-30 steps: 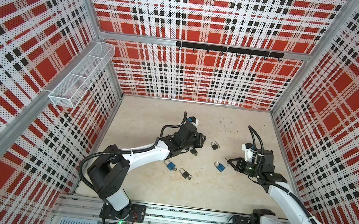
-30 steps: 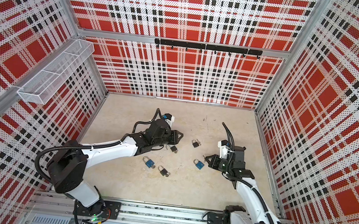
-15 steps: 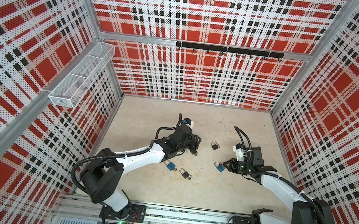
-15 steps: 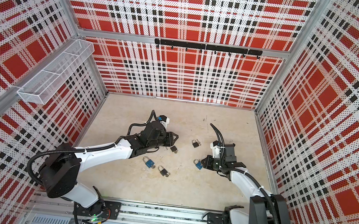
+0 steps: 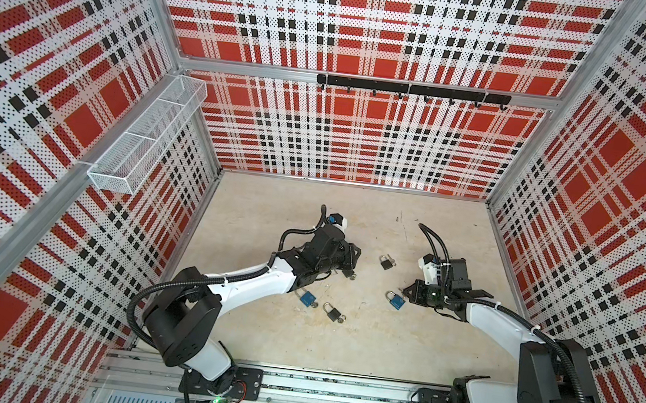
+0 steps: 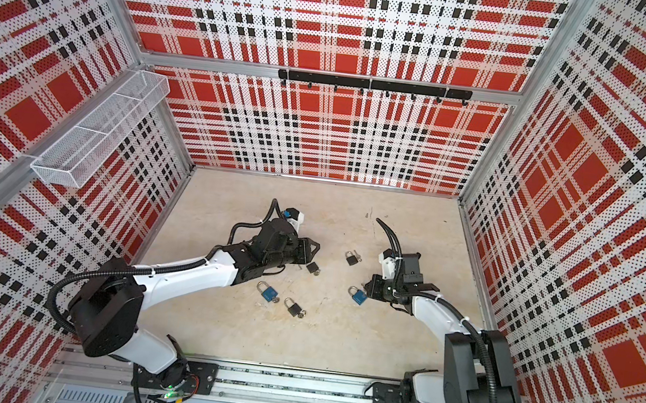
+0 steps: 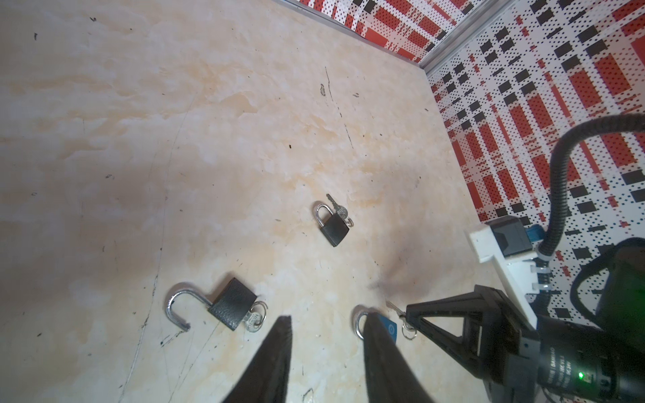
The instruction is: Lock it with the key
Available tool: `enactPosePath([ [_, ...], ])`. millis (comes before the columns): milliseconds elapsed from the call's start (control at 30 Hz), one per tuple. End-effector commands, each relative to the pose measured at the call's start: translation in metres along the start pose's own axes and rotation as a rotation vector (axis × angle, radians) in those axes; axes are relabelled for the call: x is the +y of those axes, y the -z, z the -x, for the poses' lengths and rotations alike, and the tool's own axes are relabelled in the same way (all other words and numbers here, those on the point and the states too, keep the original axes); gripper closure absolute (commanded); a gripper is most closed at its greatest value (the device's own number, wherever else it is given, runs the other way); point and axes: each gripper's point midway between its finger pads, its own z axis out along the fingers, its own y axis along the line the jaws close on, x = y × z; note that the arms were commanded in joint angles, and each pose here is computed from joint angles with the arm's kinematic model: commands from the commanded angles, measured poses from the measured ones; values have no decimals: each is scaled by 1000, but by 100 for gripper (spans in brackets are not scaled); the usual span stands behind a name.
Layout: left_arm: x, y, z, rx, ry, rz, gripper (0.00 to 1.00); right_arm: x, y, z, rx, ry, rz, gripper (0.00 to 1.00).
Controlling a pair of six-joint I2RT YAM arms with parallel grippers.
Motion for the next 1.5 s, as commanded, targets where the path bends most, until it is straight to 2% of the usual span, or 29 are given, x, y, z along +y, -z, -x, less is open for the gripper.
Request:
enactPosePath([
  [0, 3, 7, 3, -16, 1, 6, 62, 3, -1, 16, -38, 47, -10, 100],
  [333, 4, 8, 3, -18, 7, 8, 62, 0, -10, 14, -12, 61, -50, 100],
  [800, 5, 10, 3, -19, 8, 9, 62, -7, -16, 10, 18, 70, -102, 87],
  [1033, 6, 11, 3, -23, 9, 14, 63, -6, -17, 9, 26, 86, -118, 84],
  [1333, 10, 17, 6, -42, 9, 25, 63, 13, 1, 19, -40, 114, -77, 81],
  [1467, 17, 25, 7, -55, 9, 49, 62, 33, 10, 25, -82, 178, -51, 79],
])
